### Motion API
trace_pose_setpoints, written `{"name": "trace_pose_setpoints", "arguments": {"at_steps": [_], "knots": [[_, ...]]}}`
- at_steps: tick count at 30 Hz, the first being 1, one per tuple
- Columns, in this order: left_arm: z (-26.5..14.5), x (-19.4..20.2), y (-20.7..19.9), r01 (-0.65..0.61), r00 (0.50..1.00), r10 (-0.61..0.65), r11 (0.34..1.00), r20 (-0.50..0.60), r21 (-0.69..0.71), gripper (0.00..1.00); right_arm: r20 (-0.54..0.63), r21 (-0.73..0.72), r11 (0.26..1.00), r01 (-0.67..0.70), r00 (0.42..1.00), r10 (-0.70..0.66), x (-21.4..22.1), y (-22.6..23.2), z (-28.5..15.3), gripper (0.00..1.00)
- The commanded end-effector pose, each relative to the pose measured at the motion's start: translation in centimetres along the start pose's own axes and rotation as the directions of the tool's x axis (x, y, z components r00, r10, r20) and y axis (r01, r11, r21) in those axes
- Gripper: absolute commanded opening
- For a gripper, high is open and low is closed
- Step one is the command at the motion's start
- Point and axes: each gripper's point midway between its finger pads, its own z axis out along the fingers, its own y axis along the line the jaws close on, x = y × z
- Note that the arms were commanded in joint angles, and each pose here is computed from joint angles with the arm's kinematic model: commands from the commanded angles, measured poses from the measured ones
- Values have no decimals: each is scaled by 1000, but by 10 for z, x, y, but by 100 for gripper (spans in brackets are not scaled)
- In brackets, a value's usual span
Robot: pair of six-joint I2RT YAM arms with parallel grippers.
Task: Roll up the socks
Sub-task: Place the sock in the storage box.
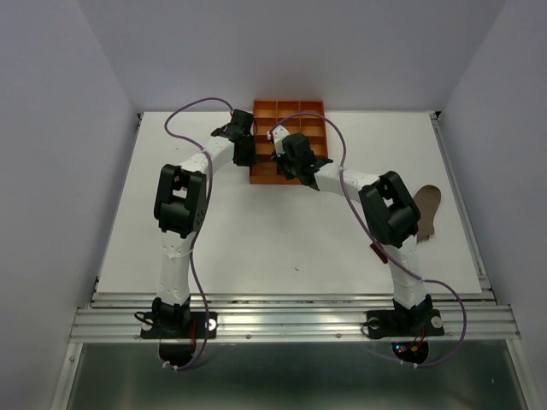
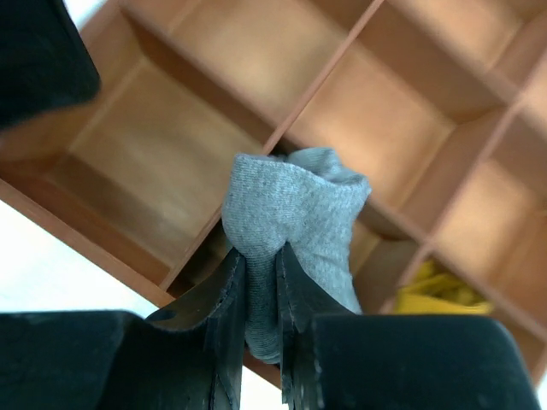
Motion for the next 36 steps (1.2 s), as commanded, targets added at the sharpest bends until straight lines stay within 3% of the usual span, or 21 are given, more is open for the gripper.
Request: {"name": "trace_pose_setpoints", "arguments": {"at_steps": [1, 6, 11, 16, 27, 29, 30, 32, 36], "knots": [[4, -2, -4, 11, 1000, -11, 999, 5, 37, 0, -342, -135, 982, -135, 936, 82, 111, 52, -2, 1], [4, -1, -2, 14, 1000, -14, 999, 5, 34, 0, -445, -46, 987, -156, 888, 120, 140, 31, -5, 1], [5, -2, -2, 18, 1000, -18, 999, 5, 42, 0, -478, 34, 980, -195, 858, 188, 141, 15, -3, 1], [5, -3, -2, 21, 1000, -21, 999, 5, 45, 0, -571, 256, 953, -162, 770, 284, 168, -20, -7, 1], [7, -2, -1, 19, 1000, -19, 999, 1, 48, 0, -705, 214, 966, -145, 661, 255, 215, -4, -19, 4], [8, -2, -2, 23, 1000, -23, 998, 1, 51, 0, -686, 181, 968, -174, 683, 251, 206, 1, -18, 16], [9, -3, -1, 26, 1000, -26, 998, 1, 50, 0, -676, 158, 970, -183, 697, 242, 203, 4, -14, 16], [10, -3, -2, 28, 1000, -28, 998, -1, 50, 0, -618, 112, 971, -213, 750, 236, 177, 6, -13, 36], [9, -5, -3, 35, 999, -35, 998, 4, 53, 0, -509, 51, 970, -240, 829, 232, 125, 4, -14, 41]]}}
